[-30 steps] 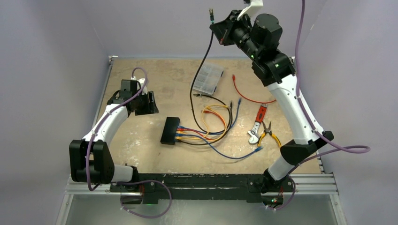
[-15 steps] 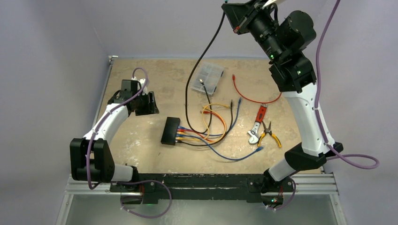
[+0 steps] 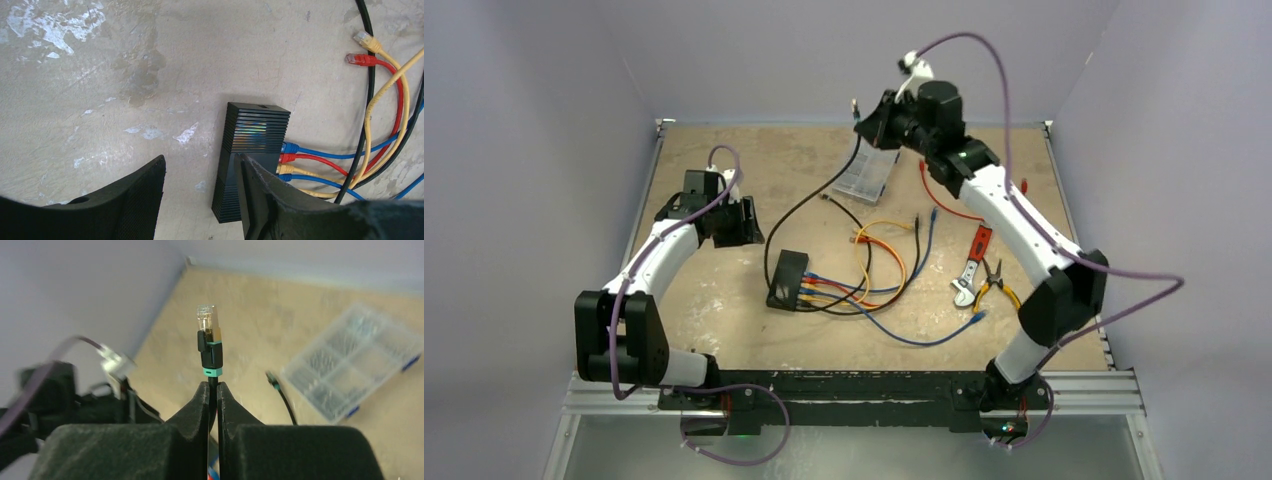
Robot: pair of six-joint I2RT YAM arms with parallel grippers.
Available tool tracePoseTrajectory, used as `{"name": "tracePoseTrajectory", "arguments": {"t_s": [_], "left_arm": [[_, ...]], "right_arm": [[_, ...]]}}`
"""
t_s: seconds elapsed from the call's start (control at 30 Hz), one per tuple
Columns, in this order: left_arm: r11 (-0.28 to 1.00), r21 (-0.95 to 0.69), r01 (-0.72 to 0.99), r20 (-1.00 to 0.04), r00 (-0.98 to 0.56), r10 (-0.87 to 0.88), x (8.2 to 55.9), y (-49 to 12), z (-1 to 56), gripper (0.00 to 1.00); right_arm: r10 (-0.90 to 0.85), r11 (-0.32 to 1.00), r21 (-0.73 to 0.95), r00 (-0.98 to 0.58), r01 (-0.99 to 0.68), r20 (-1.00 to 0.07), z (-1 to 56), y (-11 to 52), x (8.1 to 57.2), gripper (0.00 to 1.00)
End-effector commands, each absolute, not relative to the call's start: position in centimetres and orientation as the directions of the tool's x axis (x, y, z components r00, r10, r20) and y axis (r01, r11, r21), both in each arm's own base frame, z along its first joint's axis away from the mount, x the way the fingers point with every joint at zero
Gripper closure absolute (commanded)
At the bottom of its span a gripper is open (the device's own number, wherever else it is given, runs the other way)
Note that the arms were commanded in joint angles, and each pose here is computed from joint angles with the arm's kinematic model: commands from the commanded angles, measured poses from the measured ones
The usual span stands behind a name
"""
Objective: Pull the plug from the switch port
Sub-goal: Place the connector at the center of the board.
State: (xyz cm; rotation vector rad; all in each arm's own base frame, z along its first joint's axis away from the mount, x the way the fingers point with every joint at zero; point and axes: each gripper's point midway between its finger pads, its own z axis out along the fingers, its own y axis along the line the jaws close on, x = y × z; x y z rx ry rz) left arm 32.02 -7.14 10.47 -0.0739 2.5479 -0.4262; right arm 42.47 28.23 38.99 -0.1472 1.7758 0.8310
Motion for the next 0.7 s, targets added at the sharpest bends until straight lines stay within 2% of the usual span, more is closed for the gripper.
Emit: {"name": "tracePoseTrajectory", "arguments": {"t_s": [0.0, 0.1, 0.23, 0.33, 0.53, 0.67], "left_arm": [[0.947, -0.316, 0.065, -0.532, -0.838, -0.121, 32.5, -7.2, 10.7, 0.48], [0.948, -0.314, 0.062, -0.532, -0.838, -0.121, 32.5, -7.1, 10.7, 0.48], [0.948, -0.312, 0.058, -0.531, -0.838, -0.123, 32.5, -7.1, 10.6, 0.48], [0.948, -0.312, 0.060, -0.532, -0.838, -0.122, 32.5, -7.1, 10.6, 0.47], [0.959, -0.281, 0.024, -0.515, -0.847, -0.129, 32.5, -6.3, 9.9, 0.47], [0.959, -0.284, 0.021, -0.493, -0.860, -0.127, 32.4, -6.4, 9.3, 0.48]], "right_arm": [[0.216, 0.686, 0.534, -0.562, -0.495, -0.799, 31.1, 30.6, 42.4, 0.91], [0.131, 0.680, 0.554, -0.665, -0.479, -0.735, 24.8, 31.9, 42.3, 0.83], [0.106, 0.691, 0.557, -0.698, -0.460, -0.708, 21.2, 32.2, 42.6, 0.57], [0.078, 0.706, 0.541, -0.709, -0.458, -0.701, 19.6, 32.4, 42.0, 0.42], [-0.039, 0.699, 0.472, -0.687, -0.537, -0.725, 18.0, 35.1, 38.4, 0.27], [-0.125, 0.625, 0.467, -0.671, -0.626, -0.731, 16.9, 38.7, 34.2, 0.25]]}}
